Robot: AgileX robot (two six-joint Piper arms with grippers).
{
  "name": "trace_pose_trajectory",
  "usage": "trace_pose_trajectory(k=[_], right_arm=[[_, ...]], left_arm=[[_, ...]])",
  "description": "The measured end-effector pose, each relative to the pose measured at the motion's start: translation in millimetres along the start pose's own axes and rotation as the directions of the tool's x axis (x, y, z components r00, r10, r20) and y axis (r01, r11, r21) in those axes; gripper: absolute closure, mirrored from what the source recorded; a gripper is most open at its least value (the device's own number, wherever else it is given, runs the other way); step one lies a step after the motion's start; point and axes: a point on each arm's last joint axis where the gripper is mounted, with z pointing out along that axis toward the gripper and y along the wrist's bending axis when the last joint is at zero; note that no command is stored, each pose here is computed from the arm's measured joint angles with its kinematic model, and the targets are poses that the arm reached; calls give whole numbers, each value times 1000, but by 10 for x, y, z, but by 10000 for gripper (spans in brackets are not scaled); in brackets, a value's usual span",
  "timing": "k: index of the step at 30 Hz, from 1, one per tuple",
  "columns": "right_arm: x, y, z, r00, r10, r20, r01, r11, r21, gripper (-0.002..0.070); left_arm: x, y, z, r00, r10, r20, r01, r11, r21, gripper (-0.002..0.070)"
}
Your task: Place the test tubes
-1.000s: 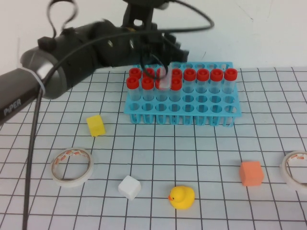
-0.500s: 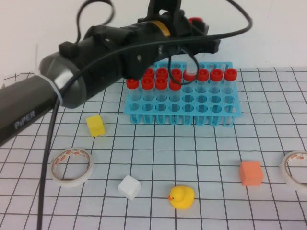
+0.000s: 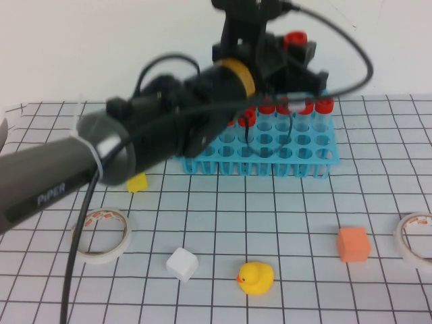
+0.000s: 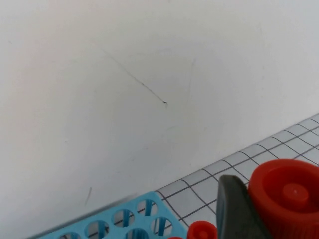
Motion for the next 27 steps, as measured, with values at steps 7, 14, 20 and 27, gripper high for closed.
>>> trace_pose_trajectory(k=[7,14,20,27], right_arm=[[0,0,0,1000,0,0,0,1000,0,678],[0,0,0,1000,0,0,0,1000,0,678],[0,0,0,1000,0,0,0,1000,0,678],[0,0,0,1000,0,0,0,1000,0,678]], left_arm=[[256,77,-49,999,-11,48,10,1000,9,415],[456,299,1,1000,18,14,-17,999,-39,415],[672,392,112,1000,16,18,-15,999,-45,415],[815,420,201,995,49,84,-47,999,-26,415]])
